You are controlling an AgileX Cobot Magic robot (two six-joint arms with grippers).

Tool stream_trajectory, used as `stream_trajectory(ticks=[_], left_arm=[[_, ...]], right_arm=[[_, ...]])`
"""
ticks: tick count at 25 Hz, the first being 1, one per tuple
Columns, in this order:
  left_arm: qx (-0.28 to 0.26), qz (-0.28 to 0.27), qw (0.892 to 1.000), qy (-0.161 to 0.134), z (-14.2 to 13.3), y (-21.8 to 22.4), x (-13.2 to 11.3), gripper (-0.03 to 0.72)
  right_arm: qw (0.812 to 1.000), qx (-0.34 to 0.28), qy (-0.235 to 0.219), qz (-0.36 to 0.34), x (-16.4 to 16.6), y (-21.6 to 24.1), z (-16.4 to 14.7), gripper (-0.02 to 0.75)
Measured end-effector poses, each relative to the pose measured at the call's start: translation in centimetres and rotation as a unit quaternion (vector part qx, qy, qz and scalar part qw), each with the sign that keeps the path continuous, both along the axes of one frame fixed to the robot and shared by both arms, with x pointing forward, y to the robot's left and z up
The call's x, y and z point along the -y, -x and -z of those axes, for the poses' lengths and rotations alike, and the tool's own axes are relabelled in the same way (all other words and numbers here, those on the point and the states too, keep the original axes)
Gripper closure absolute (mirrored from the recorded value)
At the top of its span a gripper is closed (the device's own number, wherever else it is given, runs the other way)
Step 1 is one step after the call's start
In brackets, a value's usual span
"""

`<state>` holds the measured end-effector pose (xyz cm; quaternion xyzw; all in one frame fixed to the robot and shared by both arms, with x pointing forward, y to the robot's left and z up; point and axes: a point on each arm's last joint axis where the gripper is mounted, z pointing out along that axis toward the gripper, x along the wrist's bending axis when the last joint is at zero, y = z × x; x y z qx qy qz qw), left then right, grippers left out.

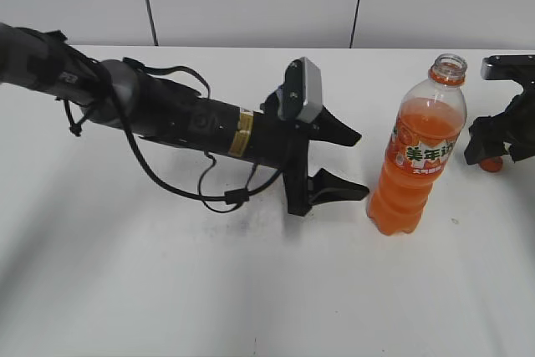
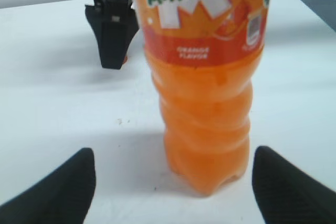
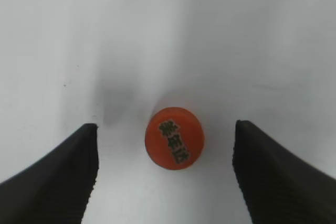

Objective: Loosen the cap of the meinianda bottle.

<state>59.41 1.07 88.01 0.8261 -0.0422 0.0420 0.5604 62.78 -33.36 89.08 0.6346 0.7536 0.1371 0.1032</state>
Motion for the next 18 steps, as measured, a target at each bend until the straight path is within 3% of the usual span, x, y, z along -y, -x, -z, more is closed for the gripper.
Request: stream_trajectory(ticks=[6, 9, 11, 13, 15, 18], left_arm=[[0.021, -0.009, 0.999, -0.024, -2.2, -1.9, -3.6, 0.134], [0.051, -0.059, 0.996, -0.045, -3.9, -3.3, -5.3, 0.137], [0.083, -0.11, 0.988, -0.07, -5.3, -4.4, -6.5, 0.137], [0.121, -0.177, 0.971, -0.104, -6.9, -5.5, -7.7, 0.137], [0.145, -0.251, 0.948, -0.132, -8.3, -6.5, -9.1, 0.137], [0.163, -0.352, 0.906, -0.169, -9.7, -7.8, -11.7, 0.148]], right_arm=[[0.999, 0.038, 0.016, -0.009, 0.3, -1.1, -2.2, 0.141], [0.997, 0.068, 0.023, -0.013, 0.4, -2.4, -3.8, 0.141], [0.995, 0.092, 0.028, -0.014, 0.6, -3.4, -5.1, 0.141], [0.992, 0.122, 0.033, -0.014, 0.7, -4.5, -6.8, 0.141], [0.988, 0.15, 0.037, -0.014, 0.8, -5.5, -8.4, 0.141], [0.98, 0.192, 0.046, -0.015, 1.0, -6.7, -10.9, 0.141]])
